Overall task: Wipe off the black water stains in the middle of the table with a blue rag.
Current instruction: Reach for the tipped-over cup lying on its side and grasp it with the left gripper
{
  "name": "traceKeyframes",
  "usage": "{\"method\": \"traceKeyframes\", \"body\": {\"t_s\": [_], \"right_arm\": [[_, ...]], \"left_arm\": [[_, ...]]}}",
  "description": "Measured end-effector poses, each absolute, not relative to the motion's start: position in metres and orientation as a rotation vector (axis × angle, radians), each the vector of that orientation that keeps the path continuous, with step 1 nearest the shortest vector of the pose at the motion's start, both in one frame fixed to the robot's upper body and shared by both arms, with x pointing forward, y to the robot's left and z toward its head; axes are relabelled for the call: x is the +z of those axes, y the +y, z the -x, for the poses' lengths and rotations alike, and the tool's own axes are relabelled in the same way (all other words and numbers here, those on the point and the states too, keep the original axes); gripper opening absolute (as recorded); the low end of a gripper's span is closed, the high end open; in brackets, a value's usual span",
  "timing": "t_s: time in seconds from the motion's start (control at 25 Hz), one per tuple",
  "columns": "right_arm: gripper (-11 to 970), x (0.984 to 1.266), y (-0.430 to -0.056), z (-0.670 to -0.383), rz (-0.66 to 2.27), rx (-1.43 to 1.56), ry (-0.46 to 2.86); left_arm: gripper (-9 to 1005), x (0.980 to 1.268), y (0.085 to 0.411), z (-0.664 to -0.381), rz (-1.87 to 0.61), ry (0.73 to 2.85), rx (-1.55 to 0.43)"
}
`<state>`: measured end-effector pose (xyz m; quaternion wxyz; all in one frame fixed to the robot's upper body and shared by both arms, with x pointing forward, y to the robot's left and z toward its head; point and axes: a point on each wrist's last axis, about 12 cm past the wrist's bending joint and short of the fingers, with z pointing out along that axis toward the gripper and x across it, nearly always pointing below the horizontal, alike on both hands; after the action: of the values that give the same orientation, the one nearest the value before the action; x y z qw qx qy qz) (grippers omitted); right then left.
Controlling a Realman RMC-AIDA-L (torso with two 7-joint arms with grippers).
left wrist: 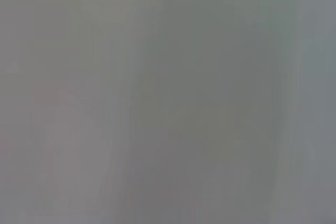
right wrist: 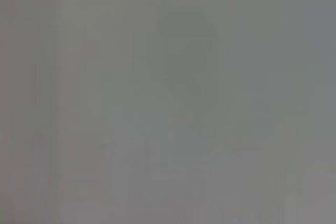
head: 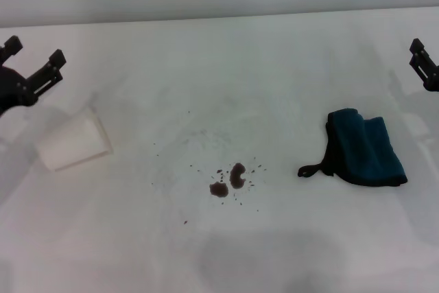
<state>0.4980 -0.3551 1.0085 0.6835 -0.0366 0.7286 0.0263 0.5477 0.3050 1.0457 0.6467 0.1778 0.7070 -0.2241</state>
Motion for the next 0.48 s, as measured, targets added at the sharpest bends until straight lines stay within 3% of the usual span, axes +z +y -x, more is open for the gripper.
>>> {"method": "traceKeyframes", "body": {"t_s": [0.2,0.48], "right_arm": [[695,1.010,-0.356,-0.501,0.079,0.056,1.629],[696,1.013,-0.353,-0.507,0.083,0.061,1.621]], "left_arm": [[877,1.090,0.333,-0.571,-0.492,1.717,-0.585],[876,1.147,0.354,-0.579,-0.637,1.839,-0.608]]}}
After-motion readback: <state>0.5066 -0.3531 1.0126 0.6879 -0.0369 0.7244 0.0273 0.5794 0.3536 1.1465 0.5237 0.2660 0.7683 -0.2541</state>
